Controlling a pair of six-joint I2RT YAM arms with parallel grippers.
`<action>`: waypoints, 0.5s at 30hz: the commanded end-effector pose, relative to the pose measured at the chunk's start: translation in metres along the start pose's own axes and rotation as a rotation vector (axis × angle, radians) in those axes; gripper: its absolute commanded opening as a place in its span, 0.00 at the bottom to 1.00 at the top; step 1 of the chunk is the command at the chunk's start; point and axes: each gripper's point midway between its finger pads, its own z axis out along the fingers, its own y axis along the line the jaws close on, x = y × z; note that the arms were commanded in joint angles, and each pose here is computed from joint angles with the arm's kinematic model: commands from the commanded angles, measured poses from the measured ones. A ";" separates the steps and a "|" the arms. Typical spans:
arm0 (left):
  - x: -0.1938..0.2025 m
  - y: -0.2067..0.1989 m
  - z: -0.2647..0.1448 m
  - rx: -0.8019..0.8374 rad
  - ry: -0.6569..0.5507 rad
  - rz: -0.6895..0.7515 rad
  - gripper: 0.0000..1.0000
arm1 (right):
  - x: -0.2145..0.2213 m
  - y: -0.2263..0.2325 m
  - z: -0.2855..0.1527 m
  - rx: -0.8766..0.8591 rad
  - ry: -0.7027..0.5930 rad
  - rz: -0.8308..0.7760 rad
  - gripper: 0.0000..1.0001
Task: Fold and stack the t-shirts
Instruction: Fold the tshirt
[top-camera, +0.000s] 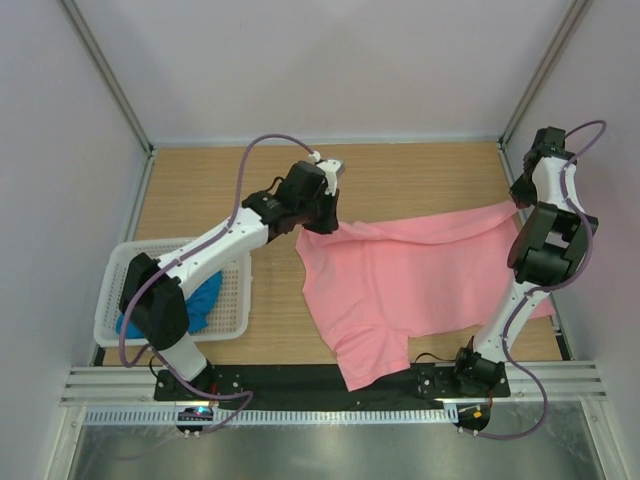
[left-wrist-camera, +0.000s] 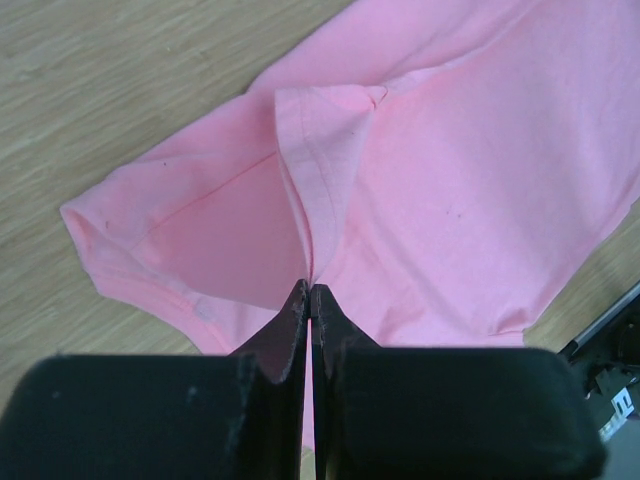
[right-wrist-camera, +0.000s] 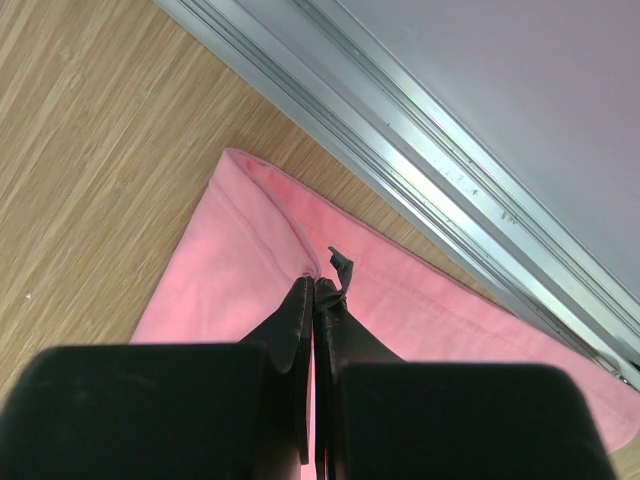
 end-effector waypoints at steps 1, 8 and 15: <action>-0.002 -0.007 -0.010 0.005 -0.022 0.005 0.00 | -0.012 -0.004 -0.014 0.010 -0.040 -0.006 0.01; 0.017 0.002 -0.008 -0.039 0.020 -0.006 0.00 | -0.004 -0.011 -0.010 0.045 -0.024 -0.014 0.01; 0.029 0.009 -0.005 -0.063 0.054 -0.007 0.00 | 0.011 -0.021 -0.002 0.088 0.013 -0.038 0.01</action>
